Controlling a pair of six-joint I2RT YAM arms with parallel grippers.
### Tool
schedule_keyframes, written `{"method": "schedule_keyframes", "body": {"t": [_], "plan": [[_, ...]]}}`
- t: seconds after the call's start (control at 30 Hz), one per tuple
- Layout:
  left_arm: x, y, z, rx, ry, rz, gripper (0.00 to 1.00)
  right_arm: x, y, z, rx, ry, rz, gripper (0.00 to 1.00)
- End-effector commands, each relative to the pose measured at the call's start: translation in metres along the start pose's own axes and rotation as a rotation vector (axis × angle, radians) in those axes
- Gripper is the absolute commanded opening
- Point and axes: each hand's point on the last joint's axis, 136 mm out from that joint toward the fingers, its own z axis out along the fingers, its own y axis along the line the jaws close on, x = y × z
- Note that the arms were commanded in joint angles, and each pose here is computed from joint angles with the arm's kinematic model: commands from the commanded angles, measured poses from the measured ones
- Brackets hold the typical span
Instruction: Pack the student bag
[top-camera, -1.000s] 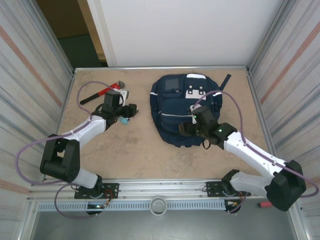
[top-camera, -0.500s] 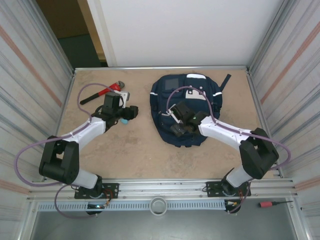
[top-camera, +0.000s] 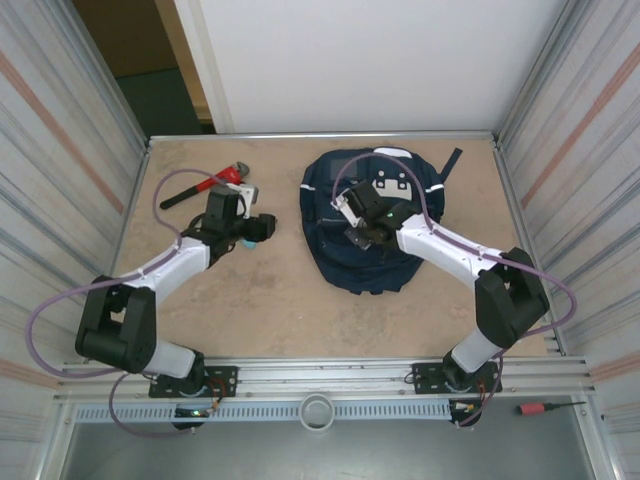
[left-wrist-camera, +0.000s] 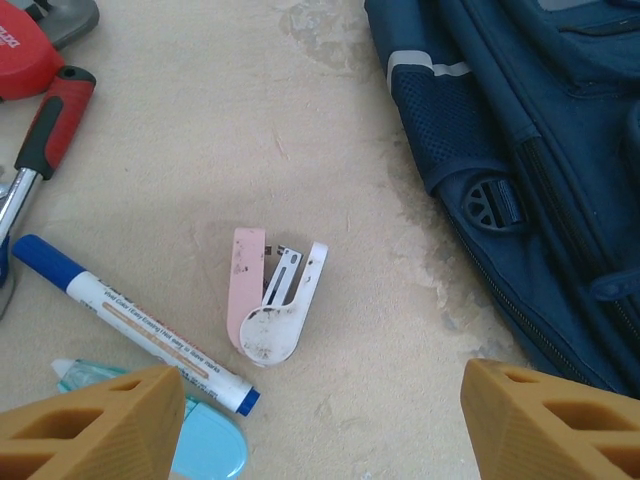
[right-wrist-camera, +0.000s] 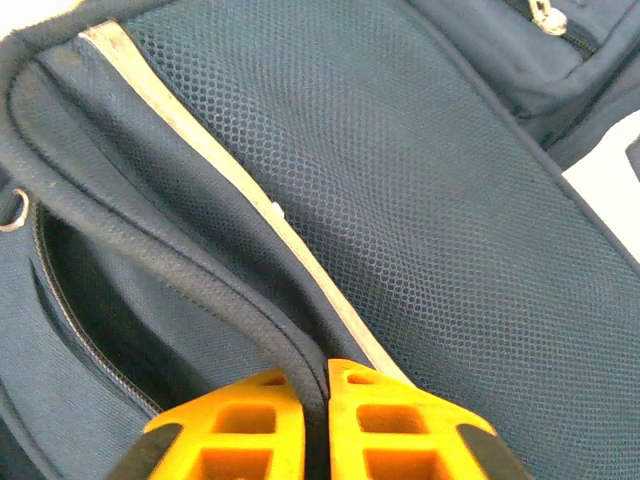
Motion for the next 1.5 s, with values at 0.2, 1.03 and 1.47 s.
{"method": "schedule_keyframes", "body": {"t": [0.2, 1.03, 1.47], "plan": [[-0.009, 0.01, -0.016, -0.051, -0.061, -0.027, 0.76, -0.062, -0.002, -0.044, -0.236, -0.137, 0.318, 0.0], [0.023, 0.014, 0.093, -0.096, 0.384, 0.065, 0.74, -0.075, -0.021, -0.051, -0.376, -0.177, 0.475, 0.0], [0.035, 0.012, 0.104, -0.076, 0.43, 0.052, 0.47, -0.071, -0.021, -0.047, -0.38, -0.169, 0.488, 0.0]]}}
